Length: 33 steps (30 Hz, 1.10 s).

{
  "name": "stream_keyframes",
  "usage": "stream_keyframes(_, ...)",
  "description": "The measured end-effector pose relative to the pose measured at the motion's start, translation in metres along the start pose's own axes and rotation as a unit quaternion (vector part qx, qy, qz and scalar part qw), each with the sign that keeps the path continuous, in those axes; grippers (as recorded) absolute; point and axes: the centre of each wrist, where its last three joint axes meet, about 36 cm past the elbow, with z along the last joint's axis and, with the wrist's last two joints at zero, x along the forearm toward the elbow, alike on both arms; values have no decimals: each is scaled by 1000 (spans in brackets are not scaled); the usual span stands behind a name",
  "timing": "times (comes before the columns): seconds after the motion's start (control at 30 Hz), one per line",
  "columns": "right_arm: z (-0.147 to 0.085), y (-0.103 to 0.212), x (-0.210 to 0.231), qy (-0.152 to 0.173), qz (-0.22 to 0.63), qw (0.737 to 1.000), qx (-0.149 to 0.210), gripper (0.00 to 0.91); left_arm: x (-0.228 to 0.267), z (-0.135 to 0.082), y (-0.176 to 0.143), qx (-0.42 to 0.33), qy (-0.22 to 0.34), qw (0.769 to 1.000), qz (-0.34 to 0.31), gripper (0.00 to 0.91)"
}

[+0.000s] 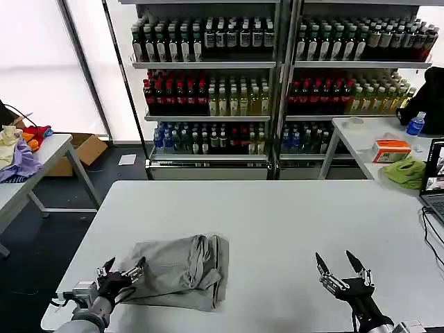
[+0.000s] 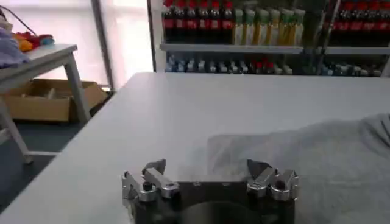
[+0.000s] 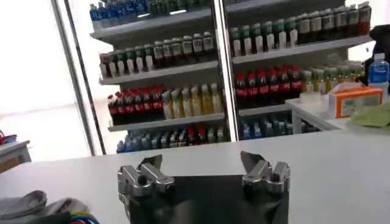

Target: Fold and organize the clothes.

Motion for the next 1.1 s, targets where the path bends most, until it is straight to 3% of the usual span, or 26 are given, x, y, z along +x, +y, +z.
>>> stream_keyframes(0.3, -2, 0, 0, -3, 1, 1000, 1, 907, -1, 16, -12, 6, 15, 1000, 8, 897)
stream_keyframes(0.33, -2, 0, 0, -3, 0, 1000, 1, 907, 0, 17, -13, 8, 15, 1000, 9, 736)
stream_keyframes(0.37, -2, 0, 0, -4, 0, 1000, 1, 907, 0, 17, -14, 10, 15, 1000, 10, 232)
stream_keyframes(0.4, -2, 0, 0, -3, 0, 1000, 0, 907, 0, 18, -16, 12, 14, 1000, 11, 232)
stream_keyframes(0.43, -2, 1, 0, -4, 0, 1000, 0, 907, 1, 18, -17, 14, 13, 1000, 14, 10)
stream_keyframes(1.1, -2, 0, -1, -8, -1, 1000, 0, 907, 5, 15, -32, 88, 2, 995, 35, 10)
